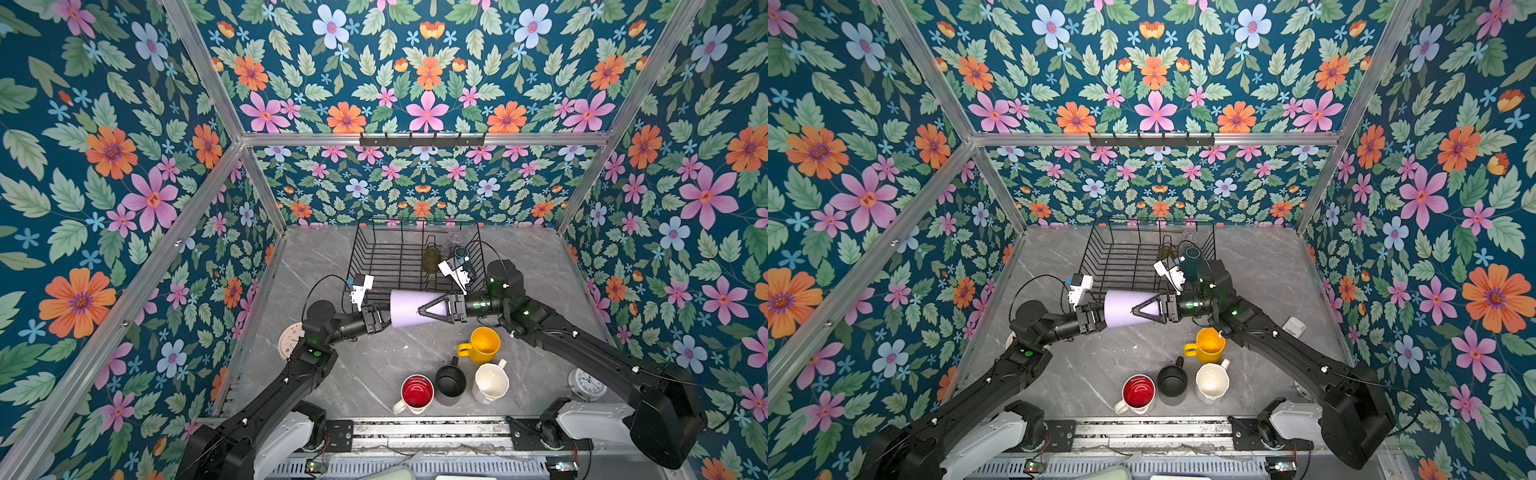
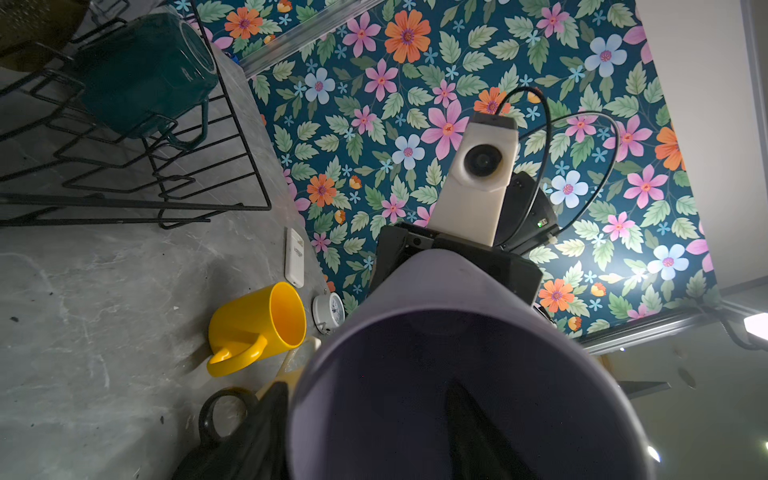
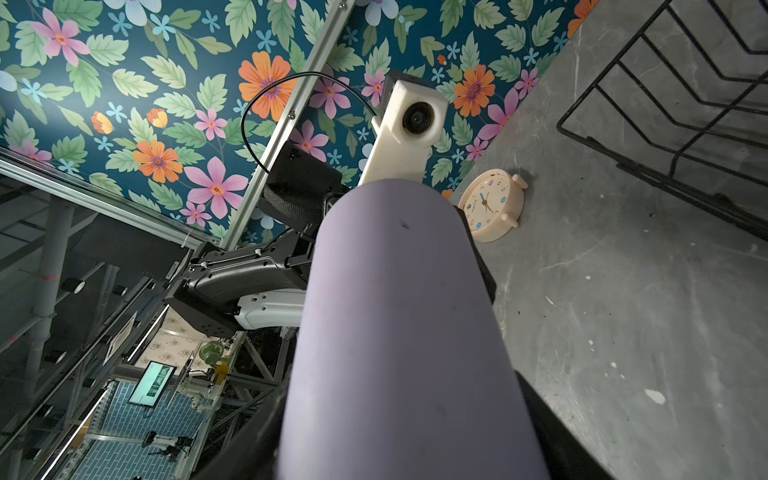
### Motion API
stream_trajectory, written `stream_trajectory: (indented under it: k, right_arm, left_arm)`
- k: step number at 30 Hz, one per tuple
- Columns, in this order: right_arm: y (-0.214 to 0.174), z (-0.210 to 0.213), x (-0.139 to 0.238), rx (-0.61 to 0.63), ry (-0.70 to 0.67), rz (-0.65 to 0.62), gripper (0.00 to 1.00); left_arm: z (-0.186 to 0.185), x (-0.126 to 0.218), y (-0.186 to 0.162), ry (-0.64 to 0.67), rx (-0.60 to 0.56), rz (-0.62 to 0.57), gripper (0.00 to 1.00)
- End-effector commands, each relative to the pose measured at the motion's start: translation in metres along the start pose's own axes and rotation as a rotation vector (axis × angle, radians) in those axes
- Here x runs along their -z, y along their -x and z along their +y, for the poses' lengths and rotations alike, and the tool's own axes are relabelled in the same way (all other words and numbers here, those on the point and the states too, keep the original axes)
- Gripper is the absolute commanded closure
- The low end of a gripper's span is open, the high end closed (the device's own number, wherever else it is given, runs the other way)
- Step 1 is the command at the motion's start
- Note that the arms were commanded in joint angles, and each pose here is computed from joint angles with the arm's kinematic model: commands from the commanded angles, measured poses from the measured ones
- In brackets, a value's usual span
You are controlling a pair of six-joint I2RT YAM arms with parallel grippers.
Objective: Load the cups into the dish rack
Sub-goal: 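Close the right gripper on the lavender cup's base while the left holds it, then open the left gripper and withdraw it while the right holds the lavender cup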
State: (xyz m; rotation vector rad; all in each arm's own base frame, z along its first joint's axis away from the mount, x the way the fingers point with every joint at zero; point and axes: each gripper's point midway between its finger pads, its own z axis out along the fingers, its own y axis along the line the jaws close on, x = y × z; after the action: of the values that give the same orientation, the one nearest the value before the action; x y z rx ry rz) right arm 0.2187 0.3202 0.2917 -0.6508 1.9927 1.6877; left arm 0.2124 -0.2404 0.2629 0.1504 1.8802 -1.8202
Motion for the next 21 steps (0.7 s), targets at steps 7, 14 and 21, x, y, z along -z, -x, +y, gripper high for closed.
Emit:
stream_trajectory:
  k: [7,14,21]
  right_arm:
    - [0.017,0.0,0.028,0.026,-0.075,-0.085,0.76]
    - [0.023,-0.008,0.062,0.012,-0.257,-0.119,0.76]
    - [0.04,-0.016,0.09,0.061,-0.522,-0.119,0.77]
  left_arm:
    - [0.011,0.003,0.005,0.111,-0.079,-0.024,0.16]
    - [0.04,0.032,0.031,0.399,-0.163,-0.177,0.08]
    - [0.05,0.092,0.058,0.691,-0.234,-0.436,0.0]
